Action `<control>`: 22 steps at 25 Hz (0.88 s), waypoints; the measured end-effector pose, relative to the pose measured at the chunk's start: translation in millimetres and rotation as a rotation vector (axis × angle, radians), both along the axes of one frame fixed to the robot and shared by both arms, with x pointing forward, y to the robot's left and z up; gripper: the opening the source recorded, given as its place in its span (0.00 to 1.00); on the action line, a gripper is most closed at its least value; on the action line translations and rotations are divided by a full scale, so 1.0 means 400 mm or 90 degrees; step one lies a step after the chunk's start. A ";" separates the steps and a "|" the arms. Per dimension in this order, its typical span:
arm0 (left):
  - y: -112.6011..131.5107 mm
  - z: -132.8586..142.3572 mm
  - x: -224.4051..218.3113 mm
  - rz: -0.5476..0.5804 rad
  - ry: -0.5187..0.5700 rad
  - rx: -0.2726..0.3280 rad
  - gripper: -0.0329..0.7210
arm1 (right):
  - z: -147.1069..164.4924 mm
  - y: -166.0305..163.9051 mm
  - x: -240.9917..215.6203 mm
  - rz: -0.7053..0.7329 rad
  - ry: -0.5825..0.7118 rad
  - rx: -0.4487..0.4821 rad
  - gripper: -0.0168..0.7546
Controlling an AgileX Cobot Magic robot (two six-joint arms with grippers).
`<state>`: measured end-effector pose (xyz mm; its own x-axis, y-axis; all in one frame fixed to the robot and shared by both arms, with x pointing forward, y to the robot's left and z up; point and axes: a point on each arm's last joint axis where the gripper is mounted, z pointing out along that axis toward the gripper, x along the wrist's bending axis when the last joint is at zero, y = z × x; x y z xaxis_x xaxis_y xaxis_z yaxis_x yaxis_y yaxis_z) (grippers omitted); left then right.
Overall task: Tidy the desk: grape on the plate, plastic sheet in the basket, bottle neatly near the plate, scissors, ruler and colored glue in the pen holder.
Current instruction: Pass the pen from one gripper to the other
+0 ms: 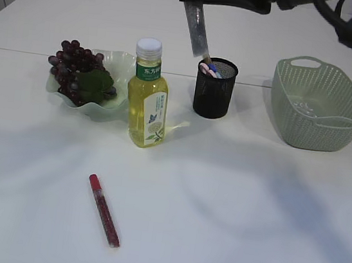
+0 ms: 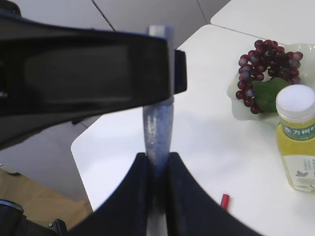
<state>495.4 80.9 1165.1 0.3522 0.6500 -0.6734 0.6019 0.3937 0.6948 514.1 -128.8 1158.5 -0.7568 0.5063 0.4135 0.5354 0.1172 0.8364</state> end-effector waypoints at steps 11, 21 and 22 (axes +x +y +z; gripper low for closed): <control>0.041 0.030 0.016 0.036 -0.035 -0.028 0.72 | 0.004 -0.006 0.015 -0.038 -0.030 -0.002 0.11; 0.169 0.013 0.015 0.088 0.036 0.164 0.72 | -0.049 -0.029 0.118 -0.174 -0.103 -0.050 0.11; 0.173 0.005 0.012 0.084 0.050 0.192 0.72 | -0.065 -0.032 0.136 -0.187 -0.107 -0.062 0.11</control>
<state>500.1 150.1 1166.9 0.2072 0.8605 -0.4655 0.6155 0.2552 0.7457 568.4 -141.7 1132.4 -0.6270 0.7430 0.2343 0.4132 0.0621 0.9085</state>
